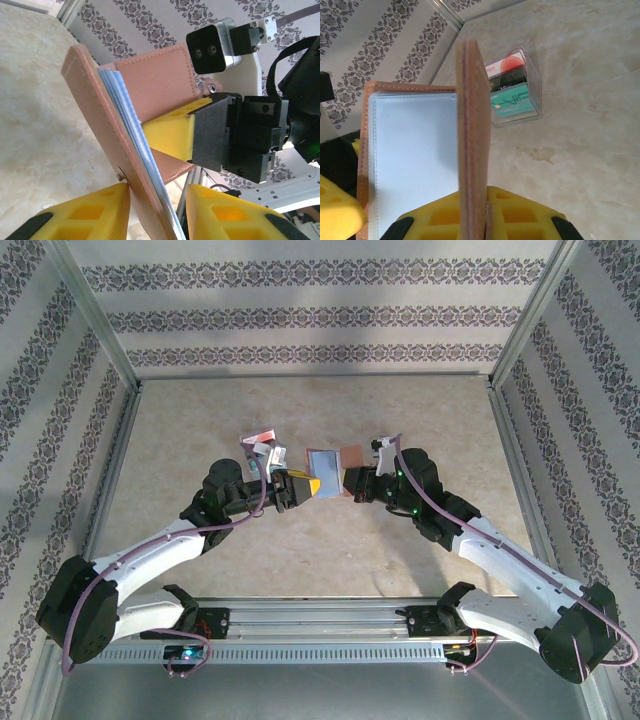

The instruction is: Take the credit cards out of the card holder

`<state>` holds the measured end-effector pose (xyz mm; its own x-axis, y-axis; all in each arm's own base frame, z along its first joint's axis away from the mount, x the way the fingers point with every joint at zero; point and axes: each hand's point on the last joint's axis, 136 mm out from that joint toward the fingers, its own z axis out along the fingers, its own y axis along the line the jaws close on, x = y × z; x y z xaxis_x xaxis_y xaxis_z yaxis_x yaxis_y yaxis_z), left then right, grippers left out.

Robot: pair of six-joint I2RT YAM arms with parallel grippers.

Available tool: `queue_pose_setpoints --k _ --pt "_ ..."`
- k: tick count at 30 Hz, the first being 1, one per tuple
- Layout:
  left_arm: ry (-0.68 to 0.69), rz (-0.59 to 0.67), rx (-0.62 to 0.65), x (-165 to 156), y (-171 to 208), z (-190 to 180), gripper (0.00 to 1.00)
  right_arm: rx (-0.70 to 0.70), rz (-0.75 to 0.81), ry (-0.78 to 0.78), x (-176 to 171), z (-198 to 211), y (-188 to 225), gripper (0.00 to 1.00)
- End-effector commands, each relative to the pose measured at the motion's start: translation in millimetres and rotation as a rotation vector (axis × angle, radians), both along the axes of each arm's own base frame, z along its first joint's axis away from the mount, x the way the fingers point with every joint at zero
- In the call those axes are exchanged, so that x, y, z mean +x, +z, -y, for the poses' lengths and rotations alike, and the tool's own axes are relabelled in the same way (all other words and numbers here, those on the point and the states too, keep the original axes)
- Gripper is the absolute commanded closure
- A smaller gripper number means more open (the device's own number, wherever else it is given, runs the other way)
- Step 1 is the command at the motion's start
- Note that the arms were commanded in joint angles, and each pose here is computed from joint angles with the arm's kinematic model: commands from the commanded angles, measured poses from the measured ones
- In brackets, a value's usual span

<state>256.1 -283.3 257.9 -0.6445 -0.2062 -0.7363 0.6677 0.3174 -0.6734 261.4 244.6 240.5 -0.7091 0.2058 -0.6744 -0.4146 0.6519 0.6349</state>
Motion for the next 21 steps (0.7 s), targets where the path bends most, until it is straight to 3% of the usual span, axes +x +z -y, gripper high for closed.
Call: queue_pose_setpoints --k 1,5,12,15,21 --pt "0.016 0.061 -0.048 1 19 -5 0.68 0.025 0.022 0.014 0 -2 7 1.0" --pt "0.011 0.063 -0.051 0 19 -5 0.76 0.021 0.018 0.012 1 -2 5 1.0" --pt "0.001 0.076 -0.057 -4 23 -5 0.79 0.016 0.001 0.001 3 -1 -1 1.0" --pt "0.001 0.076 -0.061 -3 25 -5 0.82 0.021 -0.003 0.013 3 -4 -1 0.92" --pt "0.016 0.052 -0.082 1 26 -5 0.96 0.022 0.021 0.074 -2 -18 1 0.66"
